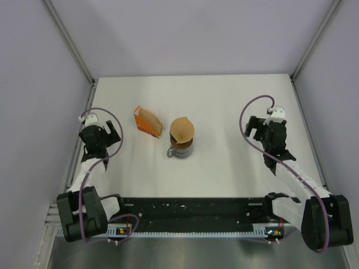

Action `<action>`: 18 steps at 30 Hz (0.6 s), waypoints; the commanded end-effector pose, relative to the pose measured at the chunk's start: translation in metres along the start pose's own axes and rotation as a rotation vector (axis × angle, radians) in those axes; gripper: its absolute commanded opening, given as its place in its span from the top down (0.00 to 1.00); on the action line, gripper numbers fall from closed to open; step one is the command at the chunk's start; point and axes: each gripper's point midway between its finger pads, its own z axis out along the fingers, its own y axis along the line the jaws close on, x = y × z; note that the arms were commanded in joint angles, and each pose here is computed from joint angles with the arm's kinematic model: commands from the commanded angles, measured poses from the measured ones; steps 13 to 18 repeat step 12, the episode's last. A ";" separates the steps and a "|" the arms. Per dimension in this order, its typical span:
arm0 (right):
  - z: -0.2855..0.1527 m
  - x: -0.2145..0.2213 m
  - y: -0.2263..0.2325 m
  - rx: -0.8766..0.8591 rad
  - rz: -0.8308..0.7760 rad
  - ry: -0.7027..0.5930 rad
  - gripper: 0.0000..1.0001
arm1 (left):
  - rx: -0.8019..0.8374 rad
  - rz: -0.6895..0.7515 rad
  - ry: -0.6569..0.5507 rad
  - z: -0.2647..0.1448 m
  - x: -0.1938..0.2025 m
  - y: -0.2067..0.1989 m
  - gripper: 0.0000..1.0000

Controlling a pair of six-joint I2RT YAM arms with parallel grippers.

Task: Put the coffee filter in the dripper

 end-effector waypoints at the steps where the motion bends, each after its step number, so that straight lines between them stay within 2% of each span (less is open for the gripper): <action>1: -0.002 -0.029 0.004 -0.020 0.008 -0.130 0.01 | 0.034 -0.015 -0.100 0.002 -0.022 -0.006 0.01; 18: -0.001 -0.025 0.002 -0.019 0.005 -0.155 0.01 | 0.047 -0.035 -0.080 0.003 -0.014 -0.009 0.01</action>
